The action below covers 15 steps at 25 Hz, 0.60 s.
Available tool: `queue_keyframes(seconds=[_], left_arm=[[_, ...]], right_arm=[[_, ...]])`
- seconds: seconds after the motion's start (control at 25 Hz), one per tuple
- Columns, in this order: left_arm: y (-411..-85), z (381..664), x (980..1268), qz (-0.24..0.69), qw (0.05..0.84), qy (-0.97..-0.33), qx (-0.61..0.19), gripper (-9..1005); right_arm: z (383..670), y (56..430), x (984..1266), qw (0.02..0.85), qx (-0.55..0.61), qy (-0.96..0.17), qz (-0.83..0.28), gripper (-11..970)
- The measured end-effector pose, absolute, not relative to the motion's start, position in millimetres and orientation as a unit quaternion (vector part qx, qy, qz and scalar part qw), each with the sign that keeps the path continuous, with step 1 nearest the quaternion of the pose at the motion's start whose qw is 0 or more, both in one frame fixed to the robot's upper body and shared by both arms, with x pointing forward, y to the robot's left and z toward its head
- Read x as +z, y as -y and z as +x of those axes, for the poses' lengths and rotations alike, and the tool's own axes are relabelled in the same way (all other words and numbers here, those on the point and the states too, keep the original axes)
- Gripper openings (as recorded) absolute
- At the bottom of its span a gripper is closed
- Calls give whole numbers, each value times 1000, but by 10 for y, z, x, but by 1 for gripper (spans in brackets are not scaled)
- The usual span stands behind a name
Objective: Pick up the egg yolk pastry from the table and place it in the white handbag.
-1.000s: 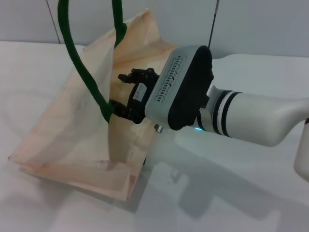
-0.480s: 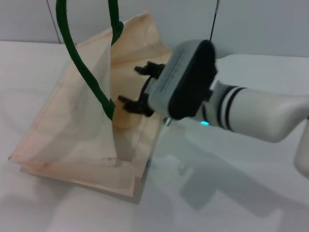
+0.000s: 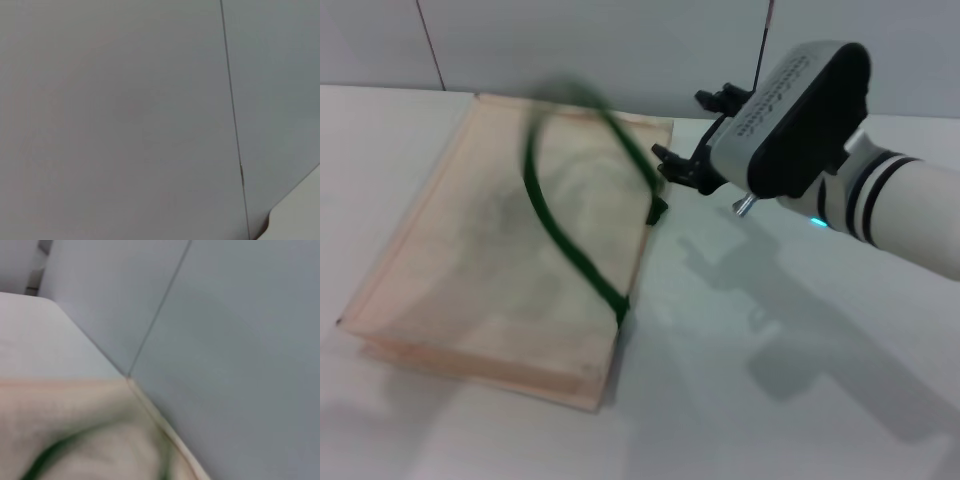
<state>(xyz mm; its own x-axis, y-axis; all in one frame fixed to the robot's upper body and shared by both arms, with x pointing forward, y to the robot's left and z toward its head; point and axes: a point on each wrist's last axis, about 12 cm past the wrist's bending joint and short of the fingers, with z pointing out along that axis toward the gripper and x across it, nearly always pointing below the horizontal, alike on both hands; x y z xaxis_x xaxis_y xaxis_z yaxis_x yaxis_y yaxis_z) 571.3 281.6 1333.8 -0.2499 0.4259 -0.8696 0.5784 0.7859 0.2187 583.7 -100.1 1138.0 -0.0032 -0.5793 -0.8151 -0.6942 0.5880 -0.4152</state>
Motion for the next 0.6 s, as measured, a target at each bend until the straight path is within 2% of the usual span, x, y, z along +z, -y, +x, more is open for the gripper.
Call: queue_keyframes(seconds=[0.32,0.4,0.6], left_arm=[[-2895,5784,13208,295,511,-803,-84,282],[-2958,5802,13144,278,512,-808,-92,465],[-3093,5853,12938,244,526,-806,-116,461]], right_arm=[[5911,1360,11483,565,15,-725,-393,784],[5924,1490,11530,574,9,-734,-362,784],[5942,1811,11601,600,8,-753,-269,783]])
